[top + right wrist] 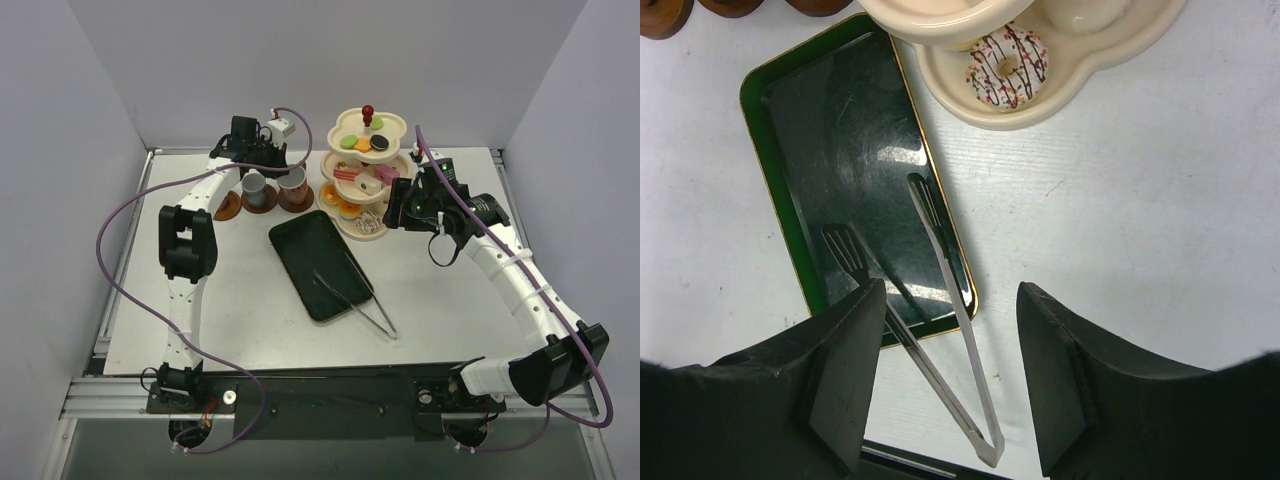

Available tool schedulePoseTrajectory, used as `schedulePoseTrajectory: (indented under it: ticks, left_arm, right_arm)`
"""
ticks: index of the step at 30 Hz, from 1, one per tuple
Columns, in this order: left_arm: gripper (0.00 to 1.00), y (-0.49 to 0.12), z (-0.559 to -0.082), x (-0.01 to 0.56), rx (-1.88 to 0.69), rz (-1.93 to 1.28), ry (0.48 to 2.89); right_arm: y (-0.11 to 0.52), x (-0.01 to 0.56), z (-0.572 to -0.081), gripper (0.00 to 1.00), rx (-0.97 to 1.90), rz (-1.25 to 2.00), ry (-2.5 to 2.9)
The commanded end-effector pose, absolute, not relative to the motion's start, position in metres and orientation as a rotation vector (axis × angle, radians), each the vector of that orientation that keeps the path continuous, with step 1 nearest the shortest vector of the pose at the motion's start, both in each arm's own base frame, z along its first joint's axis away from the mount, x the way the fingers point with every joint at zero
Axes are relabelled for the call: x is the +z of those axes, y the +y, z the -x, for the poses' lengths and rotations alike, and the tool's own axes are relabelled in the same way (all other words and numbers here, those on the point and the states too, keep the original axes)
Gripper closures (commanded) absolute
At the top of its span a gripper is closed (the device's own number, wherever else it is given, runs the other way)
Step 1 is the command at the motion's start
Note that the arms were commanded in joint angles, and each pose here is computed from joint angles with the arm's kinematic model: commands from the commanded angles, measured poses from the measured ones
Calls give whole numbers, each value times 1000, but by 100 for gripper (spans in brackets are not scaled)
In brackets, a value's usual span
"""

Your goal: Serve the afternoon tea

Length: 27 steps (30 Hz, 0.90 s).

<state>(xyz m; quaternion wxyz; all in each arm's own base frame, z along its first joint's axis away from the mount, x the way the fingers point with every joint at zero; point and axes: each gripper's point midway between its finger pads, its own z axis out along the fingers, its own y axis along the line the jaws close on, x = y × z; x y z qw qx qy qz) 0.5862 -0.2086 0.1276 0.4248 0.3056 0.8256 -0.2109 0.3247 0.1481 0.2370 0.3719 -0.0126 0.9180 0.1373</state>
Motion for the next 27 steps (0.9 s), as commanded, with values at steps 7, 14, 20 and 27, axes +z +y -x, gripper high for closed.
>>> schedulePoseTrajectory:
  ticks: [7, 14, 20, 27]
  left_arm:
    - [100, -210, -602, 156, -527, -764, 1952]
    - [100, -210, -601, 148, -539, -757, 1968]
    - [100, -208, -597, 138, -539, -754, 1996]
    - [95, -208, -598, 138, -539, -739, 2000]
  right_arm:
    - [147, 244, -327, 50, 363, 11, 2349]
    - [146, 244, -328, 50, 364, 6, 2349]
    - [145, 244, -327, 50, 362, 4, 2352]
    - [146, 244, -328, 50, 364, 3, 2353]
